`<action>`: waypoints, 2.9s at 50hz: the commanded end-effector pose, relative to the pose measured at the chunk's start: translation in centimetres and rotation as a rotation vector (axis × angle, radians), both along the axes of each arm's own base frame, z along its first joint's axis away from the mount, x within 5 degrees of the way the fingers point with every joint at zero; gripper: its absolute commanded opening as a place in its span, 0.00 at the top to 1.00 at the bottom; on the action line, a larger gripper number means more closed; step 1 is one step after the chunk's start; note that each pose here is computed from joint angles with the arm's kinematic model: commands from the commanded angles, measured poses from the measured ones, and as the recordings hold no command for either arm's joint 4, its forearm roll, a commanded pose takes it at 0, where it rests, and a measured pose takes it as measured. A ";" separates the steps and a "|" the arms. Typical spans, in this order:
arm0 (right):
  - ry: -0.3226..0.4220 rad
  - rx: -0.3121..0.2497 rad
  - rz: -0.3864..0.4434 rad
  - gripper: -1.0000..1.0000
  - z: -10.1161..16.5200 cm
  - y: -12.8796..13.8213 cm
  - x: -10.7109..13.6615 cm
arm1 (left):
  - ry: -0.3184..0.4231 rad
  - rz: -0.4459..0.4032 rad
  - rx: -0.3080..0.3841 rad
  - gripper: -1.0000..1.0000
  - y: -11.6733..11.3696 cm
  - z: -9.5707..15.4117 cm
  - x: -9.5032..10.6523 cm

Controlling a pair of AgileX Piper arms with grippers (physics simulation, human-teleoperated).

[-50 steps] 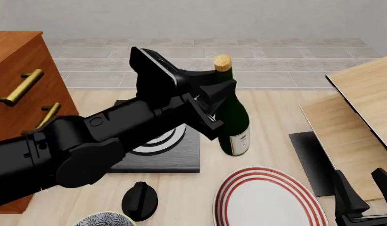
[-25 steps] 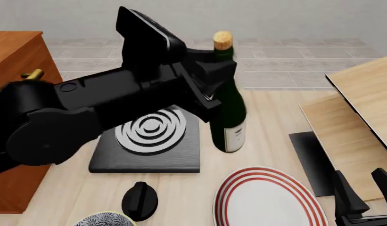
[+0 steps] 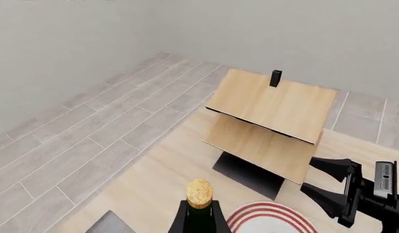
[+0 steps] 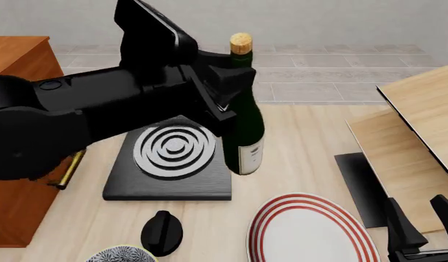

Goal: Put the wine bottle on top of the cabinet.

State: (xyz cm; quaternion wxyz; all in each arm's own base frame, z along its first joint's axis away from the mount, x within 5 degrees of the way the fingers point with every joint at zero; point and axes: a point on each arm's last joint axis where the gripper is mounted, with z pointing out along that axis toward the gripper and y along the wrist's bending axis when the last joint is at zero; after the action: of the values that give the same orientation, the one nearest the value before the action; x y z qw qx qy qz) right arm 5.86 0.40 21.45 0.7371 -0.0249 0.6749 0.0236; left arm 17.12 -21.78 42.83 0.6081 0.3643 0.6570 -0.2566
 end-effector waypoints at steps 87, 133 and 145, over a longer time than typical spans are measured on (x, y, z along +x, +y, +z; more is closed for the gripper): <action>-0.007 -0.005 0.002 0.00 0.0 0.0 -0.1 | -0.087 0.330 0.011 1.00 11.8 2.3 -1.5; -0.008 -0.007 0.002 0.00 0.0 0.0 -0.1 | -0.112 0.470 0.003 1.00 15.2 7.2 -2.8; -0.002 -0.004 0.003 0.00 0.0 0.0 0.0 | -0.112 0.547 -0.018 1.00 16.4 9.8 -2.5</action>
State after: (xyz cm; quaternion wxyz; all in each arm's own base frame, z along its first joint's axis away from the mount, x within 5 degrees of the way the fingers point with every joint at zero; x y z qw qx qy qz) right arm 5.79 0.42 21.46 0.7387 -0.0278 0.6731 0.0225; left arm 14.85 -6.48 50.44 0.6808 0.2058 0.6977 -0.0860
